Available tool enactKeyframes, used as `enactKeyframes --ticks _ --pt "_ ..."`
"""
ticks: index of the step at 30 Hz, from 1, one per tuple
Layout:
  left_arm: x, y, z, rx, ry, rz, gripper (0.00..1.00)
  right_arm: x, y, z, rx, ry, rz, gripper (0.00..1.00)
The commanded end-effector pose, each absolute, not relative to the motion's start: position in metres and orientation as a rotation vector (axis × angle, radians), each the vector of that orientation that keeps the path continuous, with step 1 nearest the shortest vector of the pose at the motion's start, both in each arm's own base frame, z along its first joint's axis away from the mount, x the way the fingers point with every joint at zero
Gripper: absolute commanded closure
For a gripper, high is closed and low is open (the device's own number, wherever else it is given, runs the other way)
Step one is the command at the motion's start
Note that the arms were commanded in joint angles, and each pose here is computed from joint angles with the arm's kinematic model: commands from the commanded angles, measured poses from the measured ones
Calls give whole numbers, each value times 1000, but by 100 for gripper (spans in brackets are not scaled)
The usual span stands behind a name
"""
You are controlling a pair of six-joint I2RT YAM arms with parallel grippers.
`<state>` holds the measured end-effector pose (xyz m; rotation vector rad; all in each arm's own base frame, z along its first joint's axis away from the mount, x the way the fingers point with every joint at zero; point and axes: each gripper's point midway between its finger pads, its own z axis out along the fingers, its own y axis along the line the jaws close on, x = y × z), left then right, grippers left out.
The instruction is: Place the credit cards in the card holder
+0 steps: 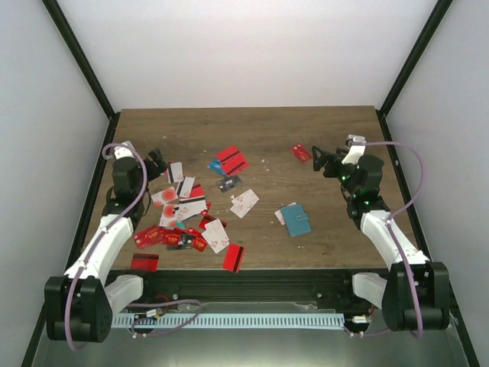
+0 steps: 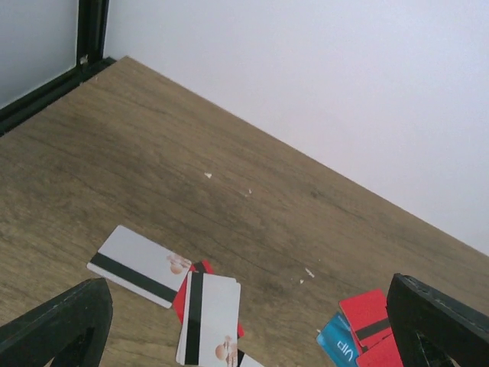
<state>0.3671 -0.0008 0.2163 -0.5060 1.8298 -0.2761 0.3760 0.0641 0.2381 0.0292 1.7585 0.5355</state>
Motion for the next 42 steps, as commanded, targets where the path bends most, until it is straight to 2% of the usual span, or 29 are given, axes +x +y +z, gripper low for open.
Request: enactKeyframes --ticks 1,4,8,14,18,29,37,42 --pt "366 -8 192 -575 1950 -320 0 385 61 246 122 1807 598 0" --pt "366 -40 181 -481 2045 -428 0 380 67 224 169 1906 670 0" --pt "354 -104 169 -289 2192 -438 0 366 84 184 217 2109 746 0" --pt "316 -205 162 -27 2276 -693 0 336 99 147 322 2302 631 0" --pt "291 -256 149 128 2339 -772 0 315 95 126 391 2394 494 1" --pt "249 -323 104 304 2469 -862 8 254 91 76 573 2496 516 11" --pt "239 -357 79 401 2506 -912 16 237 99 52 550 2565 562 18" --pt "241 -383 73 461 2507 -948 22 234 113 39 491 2603 653 30"
